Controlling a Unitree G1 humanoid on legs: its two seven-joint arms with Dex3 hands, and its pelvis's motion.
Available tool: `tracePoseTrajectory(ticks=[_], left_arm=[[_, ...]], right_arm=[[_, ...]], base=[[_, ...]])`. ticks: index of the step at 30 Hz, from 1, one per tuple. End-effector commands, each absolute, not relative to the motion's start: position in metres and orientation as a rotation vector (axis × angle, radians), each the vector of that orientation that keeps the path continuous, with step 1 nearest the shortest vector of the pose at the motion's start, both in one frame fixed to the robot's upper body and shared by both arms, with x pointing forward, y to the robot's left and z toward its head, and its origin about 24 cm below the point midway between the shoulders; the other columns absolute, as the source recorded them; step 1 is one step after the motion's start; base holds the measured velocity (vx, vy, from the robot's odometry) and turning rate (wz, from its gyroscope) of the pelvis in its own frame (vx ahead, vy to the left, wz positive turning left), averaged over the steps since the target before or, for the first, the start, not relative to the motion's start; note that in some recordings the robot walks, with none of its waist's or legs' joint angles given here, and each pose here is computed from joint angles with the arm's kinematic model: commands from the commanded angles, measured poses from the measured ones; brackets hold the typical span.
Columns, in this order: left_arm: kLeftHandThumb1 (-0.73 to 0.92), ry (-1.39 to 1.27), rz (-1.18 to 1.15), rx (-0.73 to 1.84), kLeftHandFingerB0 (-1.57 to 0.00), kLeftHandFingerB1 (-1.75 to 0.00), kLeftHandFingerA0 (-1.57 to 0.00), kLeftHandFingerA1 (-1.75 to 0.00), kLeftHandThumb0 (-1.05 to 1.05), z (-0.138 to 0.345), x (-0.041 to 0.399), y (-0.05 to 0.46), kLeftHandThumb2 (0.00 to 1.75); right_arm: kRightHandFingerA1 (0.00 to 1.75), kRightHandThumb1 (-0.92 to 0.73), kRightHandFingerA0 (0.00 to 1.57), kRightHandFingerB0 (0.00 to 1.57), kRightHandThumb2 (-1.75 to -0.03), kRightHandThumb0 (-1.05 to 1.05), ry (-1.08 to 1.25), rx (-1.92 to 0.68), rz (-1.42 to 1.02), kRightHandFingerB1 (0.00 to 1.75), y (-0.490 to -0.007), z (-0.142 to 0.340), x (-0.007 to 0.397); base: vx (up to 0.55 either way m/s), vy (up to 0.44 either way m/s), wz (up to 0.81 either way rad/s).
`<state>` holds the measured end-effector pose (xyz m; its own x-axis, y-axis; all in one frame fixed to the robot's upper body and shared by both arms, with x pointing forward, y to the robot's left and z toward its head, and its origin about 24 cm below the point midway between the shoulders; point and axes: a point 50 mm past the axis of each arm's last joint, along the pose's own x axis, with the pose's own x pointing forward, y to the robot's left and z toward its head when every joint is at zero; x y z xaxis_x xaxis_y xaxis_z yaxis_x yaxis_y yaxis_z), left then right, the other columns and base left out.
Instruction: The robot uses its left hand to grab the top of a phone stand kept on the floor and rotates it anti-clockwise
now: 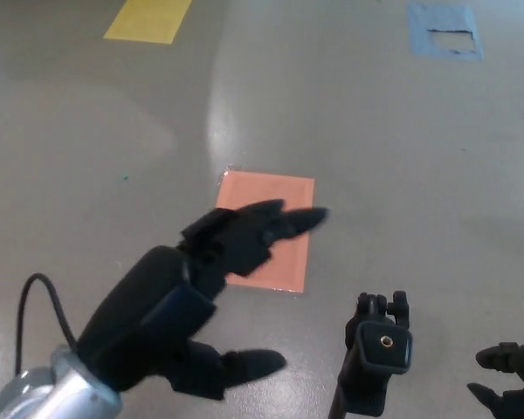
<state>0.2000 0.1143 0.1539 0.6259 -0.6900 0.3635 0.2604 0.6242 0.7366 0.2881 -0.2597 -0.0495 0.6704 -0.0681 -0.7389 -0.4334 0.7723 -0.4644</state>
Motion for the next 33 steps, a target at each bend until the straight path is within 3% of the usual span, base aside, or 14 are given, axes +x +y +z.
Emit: tracePoseTrajectory(ticks=[1, 2, 10, 11, 14, 15, 16, 17, 18, 20, 21, 29, 30, 33], left_arm=[[0.36, -0.97, -0.916, 0.779, -0.04, -0.48, -0.18, -0.5, -0.01, 0.183, 0.142, 0.089, 0.84], [0.55, -0.975, -0.922, 0.773, -0.17, -0.37, -0.31, -0.33, 0.07, 0.183, 0.141, 0.088, 0.57], [0.5, -0.961, -0.96, 0.721, -0.24, -0.4, -0.19, -0.34, 0.16, 0.178, 0.138, 0.078, 0.62], [0.37, -0.956, -0.967, 0.71, -0.21, -0.53, -0.11, -0.5, 0.13, 0.176, 0.139, 0.076, 0.9], [0.4, -0.954, -0.975, 0.697, -0.19, -0.53, -0.1, -0.5, 0.12, 0.173, 0.143, 0.071, 0.92], [0.42, -0.955, -0.98, 0.714, -0.17, -0.52, -0.09, -0.5, 0.13, 0.169, 0.147, 0.067, 0.95], [0.42, -0.955, -0.981, 0.719, -0.17, -0.52, -0.09, -0.5, 0.13, 0.169, 0.148, 0.066, 0.95], [0.41, -0.948, -0.985, 0.726, -0.17, -0.52, -0.08, -0.5, 0.13, 0.168, 0.15, 0.065, 0.94], [0.42, -0.934, -0.991, 0.744, -0.17, -0.51, -0.04, -0.47, 0.13, 0.166, 0.153, 0.063, 0.93], [0.42, -0.924, -0.994, 0.762, -0.17, -0.51, -0.04, -0.47, 0.13, 0.164, 0.155, 0.061, 0.93], [0.54, -0.923, -0.993, 0.767, -0.25, -0.37, -0.17, -0.33, 0.15, 0.164, 0.157, 0.06, 0.64], [0.33, -0.974, -0.944, 0.798, -0.21, -0.53, -0.08, -0.49, 0.01, 0.159, 0.168, 0.049, 0.84], [0.44, -0.994, -0.922, 0.815, -0.27, -0.41, -0.21, -0.34, -0.05, 0.158, 0.171, 0.047, 0.58], [0.42, -1.025, -0.89, 0.832, -0.27, -0.42, -0.23, -0.35, -0.11, 0.157, 0.173, 0.045, 0.58]], right_arm=[[0.45, -0.79, 0.39, 0.07, -0.63, -0.49, 0.824, -0.741, 0.256, 0.24, -0.276, -0.039, 0.291], [0.41, -0.79, 0.3, 0.11, -0.67, -0.48, 0.822, -0.76, 0.267, 0.18, -0.276, -0.038, 0.291], [0.41, -0.8, 0.27, 0.07, -0.63, -0.47, 0.82, -0.757, 0.286, 0.25, -0.276, -0.036, 0.294], [0.4, -0.81, 0.25, 0.07, -0.63, -0.48, 0.819, -0.766, 0.289, 0.25, -0.276, -0.035, 0.294], [0.38, -0.8, 0.25, 0.07, -0.63, -0.48, 0.811, -0.78, 0.292, 0.25, -0.276, -0.036, 0.293], [0.52, -0.62, 0.24, 0.04, -0.89, -0.54, 0.794, -0.79, 0.294, 0.31, -0.277, -0.037, 0.292], [0.52, -0.62, 0.24, 0.04, -0.89, -0.54, 0.79, -0.792, 0.295, 0.31, -0.277, -0.037, 0.291], [0.46, -0.78, 0.38, 0.11, -0.65, -0.51, 0.792, -0.8, 0.292, 0.21, -0.277, -0.037, 0.291], [0.57, -0.66, 0.38, 0.04, -0.92, -0.56, 0.797, -0.807, 0.29, 0.29, -0.276, -0.037, 0.292], [0.57, -0.66, 0.38, 0.04, -0.92, -0.56, 0.799, -0.806, 0.292, 0.29, -0.275, -0.037, 0.293], [0.57, -0.66, 0.41, 0.04, -0.89, -0.55, 0.8, -0.794, 0.29, 0.28, -0.274, -0.036, 0.294], [0.53, -0.63, 0.27, 0.05, -0.88, -0.58, 0.8, -0.772, 0.284, 0.29, -0.274, -0.035, 0.295], [0.53, -0.63, 0.27, 0.05, -0.88, -0.58, 0.8, -0.773, 0.284, 0.29, -0.274, -0.035, 0.295], [0.53, -0.63, 0.27, 0.05, -0.88, -0.58, 0.8, -0.774, 0.285, 0.29, -0.274, -0.035, 0.296]], base=[[0.0, 0.0, 0.0], [0.0, 0.0, 0.0], [0.0, 0.0, 0.0], [0.0, 0.0, 0.0], [0.0, 0.0, 0.0], [0.0, 0.0, 0.0], [0.0, 0.0, 0.0], [0.0, 0.0, 0.0], [0.0, 0.0, 0.0], [0.0, 0.0, 0.0], [0.0, 0.0, 0.0], [0.0, 0.0, 0.0], [0.0, 0.0, 0.0], [0.0, 0.0, 0.0]])
